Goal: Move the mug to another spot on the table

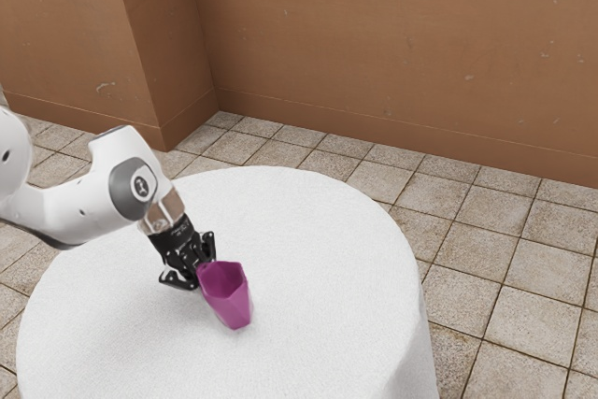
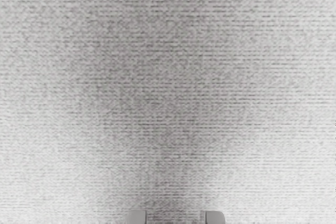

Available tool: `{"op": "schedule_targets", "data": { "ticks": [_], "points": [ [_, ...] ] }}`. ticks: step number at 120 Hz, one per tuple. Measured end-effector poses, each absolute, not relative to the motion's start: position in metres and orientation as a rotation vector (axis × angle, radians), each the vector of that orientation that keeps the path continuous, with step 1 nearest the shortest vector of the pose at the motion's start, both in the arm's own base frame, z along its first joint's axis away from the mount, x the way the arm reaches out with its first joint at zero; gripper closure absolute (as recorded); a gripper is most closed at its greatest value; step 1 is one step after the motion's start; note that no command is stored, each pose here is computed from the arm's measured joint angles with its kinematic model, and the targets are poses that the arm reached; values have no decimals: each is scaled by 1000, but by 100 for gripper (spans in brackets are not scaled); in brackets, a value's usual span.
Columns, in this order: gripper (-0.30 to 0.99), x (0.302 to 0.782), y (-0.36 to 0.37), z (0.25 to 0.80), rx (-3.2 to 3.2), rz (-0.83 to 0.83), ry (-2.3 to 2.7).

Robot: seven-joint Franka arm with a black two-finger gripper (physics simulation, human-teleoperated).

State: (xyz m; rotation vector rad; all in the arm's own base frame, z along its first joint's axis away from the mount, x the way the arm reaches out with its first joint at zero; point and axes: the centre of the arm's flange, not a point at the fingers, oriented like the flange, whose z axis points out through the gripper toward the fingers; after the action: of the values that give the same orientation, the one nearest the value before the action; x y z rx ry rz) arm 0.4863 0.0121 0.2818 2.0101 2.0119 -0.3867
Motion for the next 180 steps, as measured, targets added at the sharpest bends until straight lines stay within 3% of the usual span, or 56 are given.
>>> {"op": "schedule_targets", "data": {
  "ticks": [79, 180],
  "points": [
    [79, 485, 92, 280, 1876, -384, 2022],
    [78, 507, 122, 257, 1875, -415, 1979]
  ]
}}
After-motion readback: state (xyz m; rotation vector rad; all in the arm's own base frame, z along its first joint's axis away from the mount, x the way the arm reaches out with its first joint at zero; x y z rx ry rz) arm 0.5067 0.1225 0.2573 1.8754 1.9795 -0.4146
